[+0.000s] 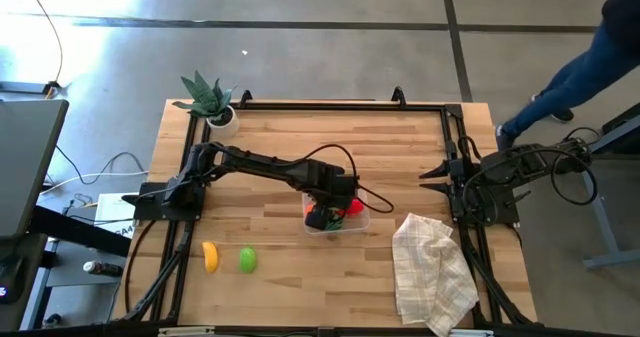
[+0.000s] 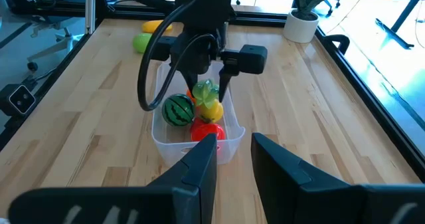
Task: Pick and placing Produce into tupperware
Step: Put the green starfruit into the transparent bin
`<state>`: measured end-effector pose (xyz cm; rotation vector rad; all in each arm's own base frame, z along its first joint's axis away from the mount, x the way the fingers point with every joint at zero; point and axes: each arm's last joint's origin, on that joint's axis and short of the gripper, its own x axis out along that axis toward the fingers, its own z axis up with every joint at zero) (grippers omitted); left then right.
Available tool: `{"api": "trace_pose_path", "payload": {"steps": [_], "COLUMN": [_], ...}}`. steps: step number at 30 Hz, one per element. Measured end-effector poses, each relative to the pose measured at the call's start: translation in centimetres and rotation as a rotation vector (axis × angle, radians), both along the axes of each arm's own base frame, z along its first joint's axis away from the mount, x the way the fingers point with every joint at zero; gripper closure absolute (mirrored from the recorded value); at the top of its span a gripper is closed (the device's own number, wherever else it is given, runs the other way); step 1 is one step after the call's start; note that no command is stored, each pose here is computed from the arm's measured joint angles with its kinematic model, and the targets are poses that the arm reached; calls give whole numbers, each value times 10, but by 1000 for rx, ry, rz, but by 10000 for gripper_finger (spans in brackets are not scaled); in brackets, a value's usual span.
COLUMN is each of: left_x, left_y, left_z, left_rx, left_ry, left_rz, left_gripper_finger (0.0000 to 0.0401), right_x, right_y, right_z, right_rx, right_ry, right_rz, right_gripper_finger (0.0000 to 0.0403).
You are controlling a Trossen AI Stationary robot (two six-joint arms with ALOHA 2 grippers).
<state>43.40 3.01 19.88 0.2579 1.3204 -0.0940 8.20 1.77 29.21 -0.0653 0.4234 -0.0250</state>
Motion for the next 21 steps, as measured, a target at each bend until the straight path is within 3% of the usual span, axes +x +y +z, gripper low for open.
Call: {"api": "trace_pose_path", "payload": {"steps": [5, 13, 21], "left_x": [0, 0, -1], "left_y": [0, 0, 0], "left_z": [0, 0, -8], "left_rx": [0, 6, -3], "left_ry": [3, 4, 41], "left_rz": [-5, -30, -8], "left_gripper_finger": [175, 187, 135], "right_x": [0, 0, 0], "right_y": [0, 0, 0], "right_z": [0, 0, 0], "right_rx": [0, 0, 0], "right_ry": [0, 0, 0], "right_rz": [0, 0, 0], "right_gripper_finger": [318, 318, 318]}}
